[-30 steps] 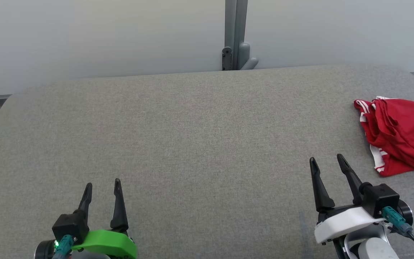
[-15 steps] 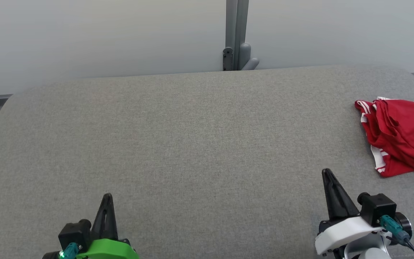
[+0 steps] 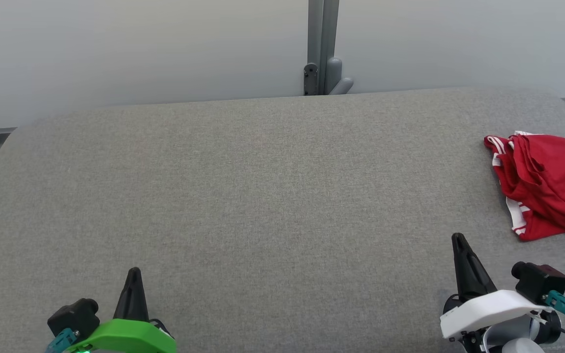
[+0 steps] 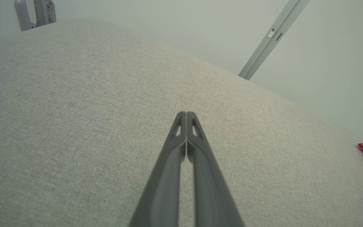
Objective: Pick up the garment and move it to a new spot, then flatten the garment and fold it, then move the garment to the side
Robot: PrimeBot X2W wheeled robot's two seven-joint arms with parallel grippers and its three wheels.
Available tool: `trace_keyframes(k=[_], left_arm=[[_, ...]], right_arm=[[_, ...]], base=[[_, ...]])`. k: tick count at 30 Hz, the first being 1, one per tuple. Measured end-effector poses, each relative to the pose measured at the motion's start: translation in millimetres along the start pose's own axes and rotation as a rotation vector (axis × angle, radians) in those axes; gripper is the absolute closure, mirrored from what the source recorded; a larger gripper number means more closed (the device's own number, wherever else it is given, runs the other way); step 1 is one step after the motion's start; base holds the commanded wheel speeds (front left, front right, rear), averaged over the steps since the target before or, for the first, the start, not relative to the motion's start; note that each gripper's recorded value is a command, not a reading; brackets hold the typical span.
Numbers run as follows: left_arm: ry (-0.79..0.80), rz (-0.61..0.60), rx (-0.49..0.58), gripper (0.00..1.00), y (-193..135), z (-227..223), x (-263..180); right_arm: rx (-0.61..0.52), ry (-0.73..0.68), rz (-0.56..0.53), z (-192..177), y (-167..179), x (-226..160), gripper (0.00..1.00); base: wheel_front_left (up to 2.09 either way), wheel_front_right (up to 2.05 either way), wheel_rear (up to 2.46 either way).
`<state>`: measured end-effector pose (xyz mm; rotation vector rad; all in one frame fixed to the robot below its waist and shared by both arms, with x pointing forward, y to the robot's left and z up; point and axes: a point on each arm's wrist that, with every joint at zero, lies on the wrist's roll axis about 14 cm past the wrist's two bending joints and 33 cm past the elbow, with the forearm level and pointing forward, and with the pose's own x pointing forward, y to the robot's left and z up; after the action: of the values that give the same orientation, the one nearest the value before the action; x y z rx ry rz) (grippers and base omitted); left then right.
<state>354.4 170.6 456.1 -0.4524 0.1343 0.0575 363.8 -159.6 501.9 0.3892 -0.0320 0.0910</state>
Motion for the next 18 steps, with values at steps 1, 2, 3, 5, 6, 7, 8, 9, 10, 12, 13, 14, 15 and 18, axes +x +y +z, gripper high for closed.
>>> trace_keyframes(k=[1,2,3,5,6,7,8,9,10,12,13,14,15,18], left_arm=[[0.002,0.002,-0.015,1.0,0.6,0.3,0.3],[0.004,0.006,-0.028,1.0,1.6,0.5,0.5],[0.008,0.01,-0.046,1.0,2.4,0.5,0.8],[0.013,0.012,-0.08,1.0,3.3,0.7,1.2],[0.014,0.015,-0.092,1.0,3.9,0.9,1.5],[0.017,0.017,-0.107,1.0,4.4,0.8,1.7],[0.017,0.018,-0.128,1.0,4.6,1.3,2.1],[0.02,0.017,-0.143,1.0,4.7,1.7,2.7],[0.017,0.019,-0.156,1.0,5.1,2.7,3.2],[0.018,0.02,-0.187,1.0,5.5,4.3,4.4],[0.021,0.019,-0.203,1.0,5.5,4.5,4.8],[0.02,0.021,-0.215,1.0,6.1,5.1,5.1],[0.022,0.022,-0.227,1.0,6.4,5.3,5.5],[0.023,0.019,-0.274,1.0,6.0,7.5,7.3]], right_arm=[[0.016,0.001,-0.004,0.0,-1.0,0.0,1.0],[0.032,0.002,-0.008,0.1,-1.9,0.1,1.0],[0.051,0.003,-0.013,0.1,-2.9,0.2,1.0],[0.083,0.002,-0.021,0.3,-4.6,0.3,1.0],[0.1,0.003,-0.026,0.4,-5.5,0.3,1.0],[0.117,0.003,-0.03,0.4,-6.4,0.4,1.0],[0.132,0.003,-0.034,0.6,-7.3,0.4,1.0],[0.147,0.003,-0.037,0.8,-8.1,0.6,1.0],[0.164,0.002,-0.041,1.0,-8.9,0.8,1.0],[0.193,0.002,-0.047,1.6,-10.4,1.3,1.0],[0.208,0.001,-0.05,1.9,-11.1,1.5,1.0],[0.224,0.002,-0.053,1.9,-11.8,1.6,1.0],[0.239,0.002,-0.056,2.0,-12.4,1.7,1.0],[0.283,0.0,-0.064,2.4,-14.2,2.1,1.0]], base=[[0.0,0.0,0.0],[0.0,0.0,0.0],[0.0,0.0,0.0],[0.0,0.0,0.0],[0.0,0.0,0.0],[0.0,0.0,0.0],[0.0,0.0,0.0],[0.0,0.0,0.0],[0.0,0.0,0.0],[0.0,0.0,0.0],[0.0,0.0,0.0],[0.0,0.0,0.0],[0.0,0.0,0.0],[0.0,0.0,0.0]])
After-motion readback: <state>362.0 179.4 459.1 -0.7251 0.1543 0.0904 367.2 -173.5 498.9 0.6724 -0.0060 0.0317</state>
